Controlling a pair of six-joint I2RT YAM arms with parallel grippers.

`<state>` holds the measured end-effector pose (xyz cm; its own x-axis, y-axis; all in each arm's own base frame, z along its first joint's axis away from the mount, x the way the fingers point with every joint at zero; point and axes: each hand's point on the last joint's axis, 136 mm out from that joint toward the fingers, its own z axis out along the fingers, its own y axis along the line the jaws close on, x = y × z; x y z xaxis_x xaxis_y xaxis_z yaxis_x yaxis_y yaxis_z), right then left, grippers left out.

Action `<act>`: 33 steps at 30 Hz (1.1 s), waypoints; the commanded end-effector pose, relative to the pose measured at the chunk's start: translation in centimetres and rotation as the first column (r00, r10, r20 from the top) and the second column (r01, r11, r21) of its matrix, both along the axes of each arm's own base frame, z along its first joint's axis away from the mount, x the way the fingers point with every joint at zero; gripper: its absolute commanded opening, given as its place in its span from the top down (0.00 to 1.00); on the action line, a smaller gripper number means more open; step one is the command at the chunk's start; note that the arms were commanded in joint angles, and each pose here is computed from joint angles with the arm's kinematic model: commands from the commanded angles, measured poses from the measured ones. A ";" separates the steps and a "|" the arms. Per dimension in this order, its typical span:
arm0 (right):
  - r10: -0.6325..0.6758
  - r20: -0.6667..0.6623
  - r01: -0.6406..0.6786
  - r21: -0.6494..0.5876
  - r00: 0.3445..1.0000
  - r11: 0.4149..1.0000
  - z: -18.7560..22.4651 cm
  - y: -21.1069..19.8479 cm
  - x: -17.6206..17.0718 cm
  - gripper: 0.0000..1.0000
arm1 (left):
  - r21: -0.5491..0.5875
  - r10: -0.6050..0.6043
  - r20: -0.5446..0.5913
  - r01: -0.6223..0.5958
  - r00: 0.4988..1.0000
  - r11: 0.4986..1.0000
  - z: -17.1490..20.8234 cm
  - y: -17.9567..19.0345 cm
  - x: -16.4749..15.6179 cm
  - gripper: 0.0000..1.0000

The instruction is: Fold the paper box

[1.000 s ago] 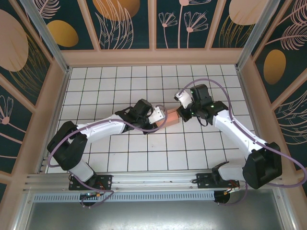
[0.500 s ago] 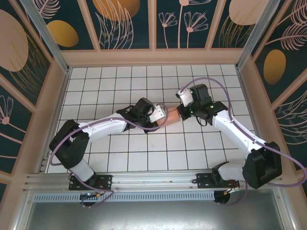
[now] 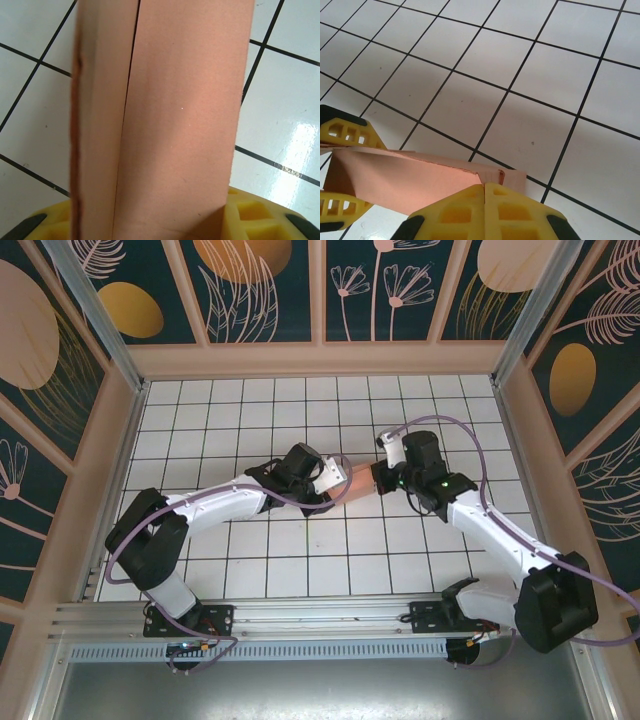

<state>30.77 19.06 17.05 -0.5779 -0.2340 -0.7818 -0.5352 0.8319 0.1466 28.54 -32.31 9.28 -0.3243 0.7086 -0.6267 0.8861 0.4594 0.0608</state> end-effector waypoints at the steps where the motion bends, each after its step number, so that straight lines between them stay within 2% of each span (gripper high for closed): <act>1: -0.053 0.043 0.053 0.005 0.998 0.999 0.2 -0.5 0.3 1.00 | -0.041 0.059 -0.008 -0.060 0.998 0.997 1.1 -0.3 0.8 0.60; 7: -0.080 0.070 0.082 -0.018 0.994 0.997 -0.7 -0.9 0.2 1.00 | -0.108 0.082 -0.004 -0.082 0.997 0.991 2.9 -0.8 0.9 0.49; 16: -0.106 0.068 0.107 -0.007 0.992 0.994 -1.4 -1.2 -0.1 1.00 | -0.242 0.092 0.043 -0.079 0.995 0.967 6.5 -1.2 0.6 0.13; 19: -0.114 0.073 0.114 -0.004 0.991 0.993 -1.3 -1.3 -0.1 1.00 | -0.292 0.175 0.053 -0.152 0.983 0.944 8.0 -0.7 1.4 0.02; 22: -0.123 0.074 0.124 0.001 0.990 0.992 -1.1 -1.4 0.0 1.00 | -0.340 0.300 0.030 -0.273 0.953 0.900 9.0 0.4 2.3 0.02; 24: -0.132 0.073 0.132 0.003 0.989 0.991 -1.1 -1.5 0.1 1.00 | -0.345 0.380 -0.017 -0.362 0.925 0.866 9.2 1.1 2.6 0.05; 27: -0.135 0.072 0.134 0.011 0.988 0.991 -0.9 -1.4 0.1 1.00 | -0.311 0.500 -0.112 -0.508 0.859 0.803 8.7 2.3 2.9 0.15; 29: -0.134 0.069 0.133 0.015 0.989 0.991 -0.7 -1.3 0.2 1.00 | -0.253 0.577 -0.186 -0.606 0.795 0.754 8.0 3.2 2.7 0.21; 33: -0.131 0.068 0.130 0.020 0.989 0.991 -0.5 -1.1 0.4 1.00 | -0.186 0.581 -0.293 -0.641 0.759 0.744 6.7 3.2 1.0 0.29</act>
<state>30.62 17.53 15.06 -0.5780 -0.1788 -0.7962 -0.4357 0.8926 0.1158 30.54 -29.99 17.03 -0.6683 0.2022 -0.7159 0.4971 0.8373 -0.2275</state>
